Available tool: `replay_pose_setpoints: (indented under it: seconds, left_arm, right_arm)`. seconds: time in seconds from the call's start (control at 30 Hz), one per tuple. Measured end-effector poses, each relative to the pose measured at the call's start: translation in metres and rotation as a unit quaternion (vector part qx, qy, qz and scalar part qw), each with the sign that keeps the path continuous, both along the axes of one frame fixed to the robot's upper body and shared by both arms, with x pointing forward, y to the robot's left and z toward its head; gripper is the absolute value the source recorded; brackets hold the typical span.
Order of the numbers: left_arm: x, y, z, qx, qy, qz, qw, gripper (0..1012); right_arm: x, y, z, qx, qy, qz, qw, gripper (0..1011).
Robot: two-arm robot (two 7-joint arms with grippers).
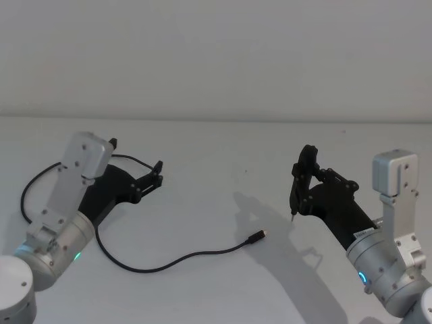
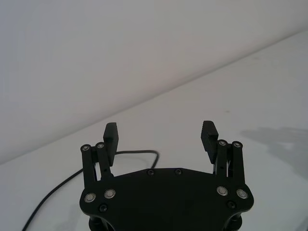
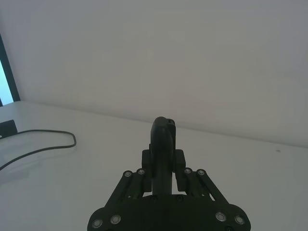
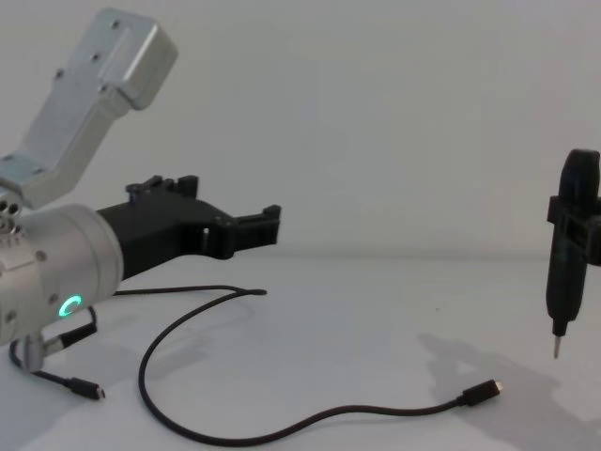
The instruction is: Pick up the data cable with the one hand.
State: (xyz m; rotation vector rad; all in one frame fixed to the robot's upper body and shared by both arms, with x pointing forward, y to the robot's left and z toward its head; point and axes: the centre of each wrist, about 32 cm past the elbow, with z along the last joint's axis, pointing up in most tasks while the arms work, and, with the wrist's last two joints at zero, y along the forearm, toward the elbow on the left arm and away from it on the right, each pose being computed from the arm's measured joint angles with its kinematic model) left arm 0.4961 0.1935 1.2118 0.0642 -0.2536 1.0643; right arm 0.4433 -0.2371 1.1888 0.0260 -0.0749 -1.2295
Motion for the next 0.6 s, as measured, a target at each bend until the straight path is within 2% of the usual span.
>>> replay_pose_setpoints:
  seconds: [0.27,0.37,0.4,0.57,0.6]
  left_arm:
    - [0.0029,-0.0054,0.009,0.002,0.017,-0.044,0.9989,1001]
    - [0.0049,-0.0077,0.0143,0.004,0.029,-0.069,0.9972,1001]
    - [0.0049,-0.0077,0.0143,0.004,0.029,-0.069,0.9972,1001]
    - [0.0088,-0.0094,0.0215,0.01,0.048,-0.107,0.9931,1001]
    - [0.0103,-0.0097,0.0241,0.013,0.055,-0.12,0.9912,1000]
  right_arm:
    - [0.0,0.0,0.0,0.0,0.0,0.0,1.0,275]
    - [0.0,0.0,0.0,0.0,0.0,0.0,1.0,274]
    - [0.0,0.0,0.0,0.0,0.0,0.0,1.0,275]
    - [0.0,0.0,0.0,0.0,0.0,0.0,1.0,275]
    - [0.0,0.0,0.0,0.0,0.0,0.0,1.0,275]
